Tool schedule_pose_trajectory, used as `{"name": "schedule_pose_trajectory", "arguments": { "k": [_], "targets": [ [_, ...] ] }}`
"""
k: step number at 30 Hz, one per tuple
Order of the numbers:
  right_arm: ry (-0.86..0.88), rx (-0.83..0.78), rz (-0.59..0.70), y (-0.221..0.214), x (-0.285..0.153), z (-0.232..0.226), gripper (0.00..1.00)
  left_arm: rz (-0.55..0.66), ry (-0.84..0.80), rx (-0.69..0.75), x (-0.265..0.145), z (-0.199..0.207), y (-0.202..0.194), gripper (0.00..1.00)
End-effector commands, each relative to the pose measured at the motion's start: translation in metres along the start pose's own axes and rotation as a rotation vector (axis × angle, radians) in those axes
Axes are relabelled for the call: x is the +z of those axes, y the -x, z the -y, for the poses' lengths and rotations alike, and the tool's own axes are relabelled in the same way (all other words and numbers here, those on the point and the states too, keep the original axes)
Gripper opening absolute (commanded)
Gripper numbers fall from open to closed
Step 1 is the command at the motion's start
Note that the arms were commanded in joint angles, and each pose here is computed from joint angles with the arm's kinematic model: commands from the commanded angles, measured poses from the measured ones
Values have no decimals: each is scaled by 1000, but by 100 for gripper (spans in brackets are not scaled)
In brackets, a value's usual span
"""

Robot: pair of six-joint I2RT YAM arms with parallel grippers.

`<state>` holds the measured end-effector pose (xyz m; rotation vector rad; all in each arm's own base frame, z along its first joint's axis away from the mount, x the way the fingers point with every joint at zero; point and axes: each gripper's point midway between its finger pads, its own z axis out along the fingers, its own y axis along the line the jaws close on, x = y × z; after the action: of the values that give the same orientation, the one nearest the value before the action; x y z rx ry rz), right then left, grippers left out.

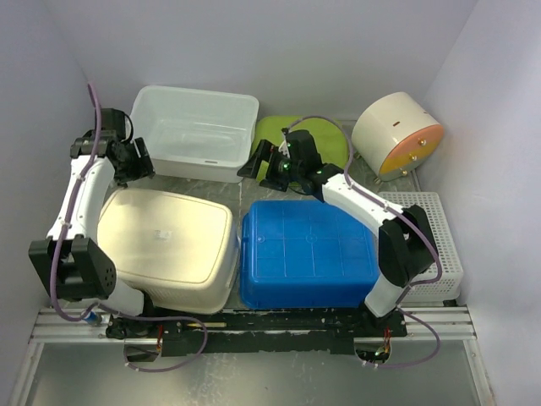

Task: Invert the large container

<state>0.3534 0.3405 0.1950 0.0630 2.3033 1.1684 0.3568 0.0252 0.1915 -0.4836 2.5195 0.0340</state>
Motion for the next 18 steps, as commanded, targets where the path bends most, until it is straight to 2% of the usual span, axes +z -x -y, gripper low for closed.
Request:
{"name": "schedule_pose_trajectory", "arguments": {
  "k": [1, 3, 6, 8, 10, 13, 18],
  "targets": [
    [-19, -10, 52, 20, -12, 2, 100, 33, 77, -59, -32, -15, 1, 79],
    [-35, -16, 68, 26, -17, 7, 100, 120, 7, -64, -50, 2, 27, 78],
    [-54, -42, 87, 33, -24, 10, 100, 246, -116, 51, -81, 65, 49, 79],
    [-23, -77, 78, 31, -31, 3, 99, 263, -160, 162, -94, 111, 43, 79],
    [34, -106, 49, 20, -40, -6, 96, 229, -194, 251, -96, 147, 29, 79],
    [172, -148, -23, -21, -55, -26, 93, 180, -258, 302, -89, 178, 16, 79],
    [345, -247, -220, -115, -73, -55, 95, 153, -329, 311, -68, 202, 11, 79]
  ]
}}
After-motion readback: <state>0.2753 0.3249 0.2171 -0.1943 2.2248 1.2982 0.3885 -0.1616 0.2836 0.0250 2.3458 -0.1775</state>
